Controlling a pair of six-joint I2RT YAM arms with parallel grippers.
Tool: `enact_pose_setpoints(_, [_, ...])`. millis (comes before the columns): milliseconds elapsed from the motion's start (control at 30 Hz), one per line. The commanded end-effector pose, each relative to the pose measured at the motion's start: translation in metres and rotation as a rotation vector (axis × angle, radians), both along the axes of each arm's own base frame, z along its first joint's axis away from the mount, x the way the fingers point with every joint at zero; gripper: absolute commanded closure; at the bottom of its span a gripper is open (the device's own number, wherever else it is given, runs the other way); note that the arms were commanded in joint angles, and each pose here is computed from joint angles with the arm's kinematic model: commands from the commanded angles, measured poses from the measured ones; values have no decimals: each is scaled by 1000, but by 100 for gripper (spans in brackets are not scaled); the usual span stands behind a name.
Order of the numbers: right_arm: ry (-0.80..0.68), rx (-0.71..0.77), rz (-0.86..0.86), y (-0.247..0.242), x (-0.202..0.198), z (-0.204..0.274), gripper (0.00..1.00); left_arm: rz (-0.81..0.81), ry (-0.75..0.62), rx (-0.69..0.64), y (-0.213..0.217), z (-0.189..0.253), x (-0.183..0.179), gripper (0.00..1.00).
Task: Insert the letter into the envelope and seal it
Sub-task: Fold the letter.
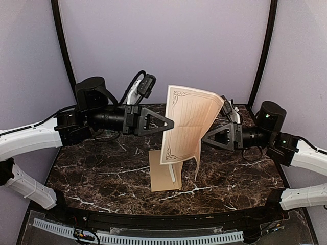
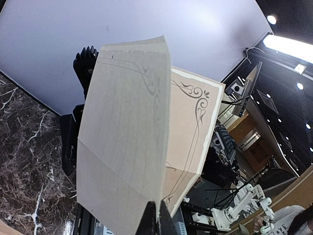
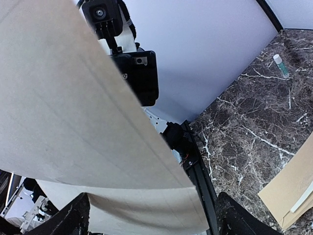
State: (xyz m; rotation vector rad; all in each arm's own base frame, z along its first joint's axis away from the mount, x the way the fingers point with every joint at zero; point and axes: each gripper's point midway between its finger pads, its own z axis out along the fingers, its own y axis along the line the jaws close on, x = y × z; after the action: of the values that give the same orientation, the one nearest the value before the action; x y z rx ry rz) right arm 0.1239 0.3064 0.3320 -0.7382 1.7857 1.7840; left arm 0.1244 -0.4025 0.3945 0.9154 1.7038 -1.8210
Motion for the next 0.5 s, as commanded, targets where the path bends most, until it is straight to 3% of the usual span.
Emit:
enact_pose_setpoints(0, [-76,76,10,5,-2,29,16,-38,-15,-32,2,7,-5,100])
enact_pose_setpoints(133, [-81,76,13,7,-2,29,18,-51,-15,-35,2,8,-8,100])
enact_pose_setpoints(467, [-91,96,41,7,-7,37,40,-40,-12,-27,2,5,-6,100])
